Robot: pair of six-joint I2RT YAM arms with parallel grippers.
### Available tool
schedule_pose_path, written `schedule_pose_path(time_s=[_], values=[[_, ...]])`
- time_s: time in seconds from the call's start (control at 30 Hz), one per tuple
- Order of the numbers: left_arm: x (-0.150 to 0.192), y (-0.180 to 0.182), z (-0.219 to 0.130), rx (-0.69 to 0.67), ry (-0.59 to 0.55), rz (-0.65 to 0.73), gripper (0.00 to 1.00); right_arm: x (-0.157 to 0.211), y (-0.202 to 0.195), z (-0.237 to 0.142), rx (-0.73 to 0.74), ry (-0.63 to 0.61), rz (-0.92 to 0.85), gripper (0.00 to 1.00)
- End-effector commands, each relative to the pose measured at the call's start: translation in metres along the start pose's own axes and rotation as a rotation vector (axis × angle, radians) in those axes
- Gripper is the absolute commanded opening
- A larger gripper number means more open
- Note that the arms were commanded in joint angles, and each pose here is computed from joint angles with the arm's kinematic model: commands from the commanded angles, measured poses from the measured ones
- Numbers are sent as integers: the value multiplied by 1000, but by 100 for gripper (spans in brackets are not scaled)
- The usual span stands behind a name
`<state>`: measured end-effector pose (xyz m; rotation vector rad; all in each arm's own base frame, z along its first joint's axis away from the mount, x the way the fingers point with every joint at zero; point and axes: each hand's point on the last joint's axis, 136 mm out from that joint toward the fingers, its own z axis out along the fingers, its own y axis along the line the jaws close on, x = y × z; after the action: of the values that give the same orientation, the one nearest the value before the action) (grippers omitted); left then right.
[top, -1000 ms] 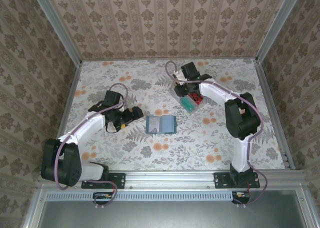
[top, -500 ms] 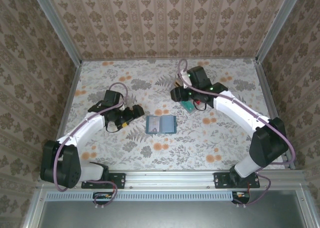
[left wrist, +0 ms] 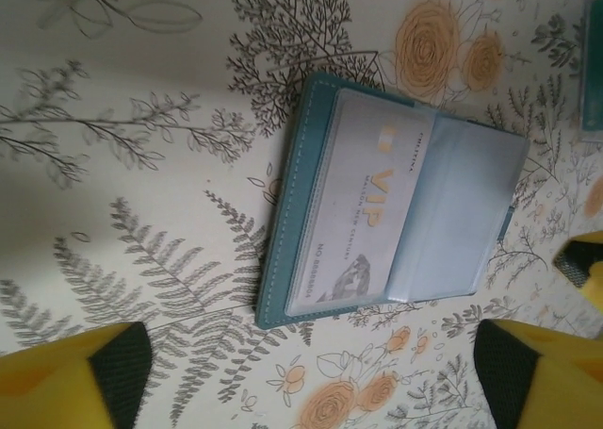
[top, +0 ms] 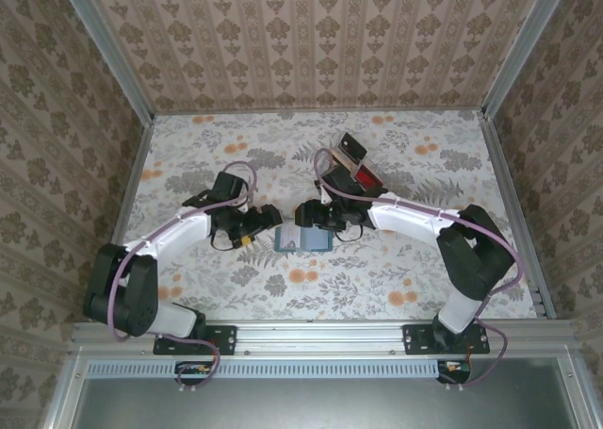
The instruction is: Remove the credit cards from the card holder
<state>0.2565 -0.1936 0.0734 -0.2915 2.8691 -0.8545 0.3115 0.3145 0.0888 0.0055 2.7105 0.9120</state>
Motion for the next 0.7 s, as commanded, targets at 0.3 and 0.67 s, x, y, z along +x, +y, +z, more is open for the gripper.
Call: schedule_pose_path(time_s=[0.3,0.67], values=[[-9,-30,17,27,22,77,52,13,-2,45,-38,101,188,39],[-10,-21,42,-29,62,92,34,20,-20,55,1,131,216,29]])
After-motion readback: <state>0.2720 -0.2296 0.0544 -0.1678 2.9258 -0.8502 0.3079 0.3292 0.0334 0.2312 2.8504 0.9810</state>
